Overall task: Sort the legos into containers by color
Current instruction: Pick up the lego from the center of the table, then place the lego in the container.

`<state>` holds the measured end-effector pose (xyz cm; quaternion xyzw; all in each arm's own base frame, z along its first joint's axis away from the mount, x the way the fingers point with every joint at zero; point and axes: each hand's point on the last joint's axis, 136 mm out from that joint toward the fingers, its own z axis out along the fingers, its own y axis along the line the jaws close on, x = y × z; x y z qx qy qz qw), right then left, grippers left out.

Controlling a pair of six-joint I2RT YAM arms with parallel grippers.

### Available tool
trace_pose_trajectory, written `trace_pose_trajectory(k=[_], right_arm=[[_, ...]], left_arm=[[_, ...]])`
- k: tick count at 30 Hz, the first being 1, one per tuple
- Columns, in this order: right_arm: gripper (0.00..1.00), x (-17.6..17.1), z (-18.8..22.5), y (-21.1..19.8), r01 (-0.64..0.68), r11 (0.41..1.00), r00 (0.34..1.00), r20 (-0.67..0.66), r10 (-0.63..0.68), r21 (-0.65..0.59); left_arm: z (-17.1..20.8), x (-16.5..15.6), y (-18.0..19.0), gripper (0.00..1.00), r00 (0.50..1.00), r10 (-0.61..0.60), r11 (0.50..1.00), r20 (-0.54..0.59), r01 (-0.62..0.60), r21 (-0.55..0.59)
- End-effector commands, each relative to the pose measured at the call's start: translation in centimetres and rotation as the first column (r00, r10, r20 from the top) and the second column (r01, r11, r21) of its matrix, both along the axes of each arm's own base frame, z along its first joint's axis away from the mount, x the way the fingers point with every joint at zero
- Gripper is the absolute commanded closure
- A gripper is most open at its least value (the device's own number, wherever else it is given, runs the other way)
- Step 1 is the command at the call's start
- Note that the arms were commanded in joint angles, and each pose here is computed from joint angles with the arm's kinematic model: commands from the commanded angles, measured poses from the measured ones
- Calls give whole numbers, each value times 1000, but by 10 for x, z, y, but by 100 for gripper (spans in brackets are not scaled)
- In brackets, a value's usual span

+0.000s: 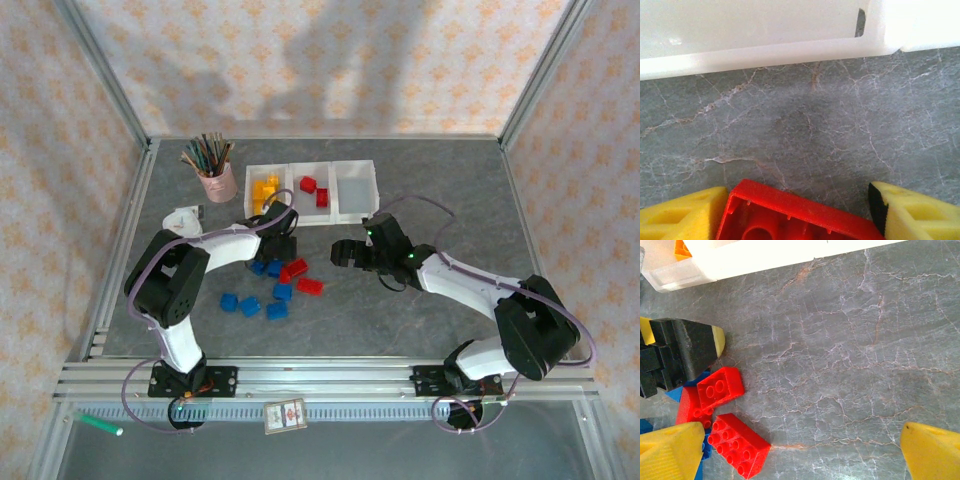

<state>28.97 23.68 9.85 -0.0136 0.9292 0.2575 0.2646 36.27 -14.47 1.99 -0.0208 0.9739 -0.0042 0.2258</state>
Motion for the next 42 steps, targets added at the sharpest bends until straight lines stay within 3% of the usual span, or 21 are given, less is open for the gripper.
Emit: trace_pose_trajectory(k=[1,11,20,26,32,42], right_arm=[[0,7,6,-1,24,1000,1000,19,-23,-10],[0,23,29,-15,99,995,993,63,-100,30],[0,46,44,-37,172,982,981,79,-178,81],[0,54,46,-44,194,976,976,85,-202,97],[0,55,44,-49,195,976,976,82,-203,94],[0,55,42,-50,193,977,976,81,-201,96]], left_arm=[[10,2,3,35,1000,6,1000,16,-6,7],[61,9,-1,37,993,57,997,107,-50,-66],[115,63,-31,40,965,132,977,226,-88,-195],[125,111,-55,41,954,150,975,258,-99,-200],[104,148,-69,40,960,145,982,241,-109,-155],[89,168,-73,29,969,111,992,221,-97,-74]])
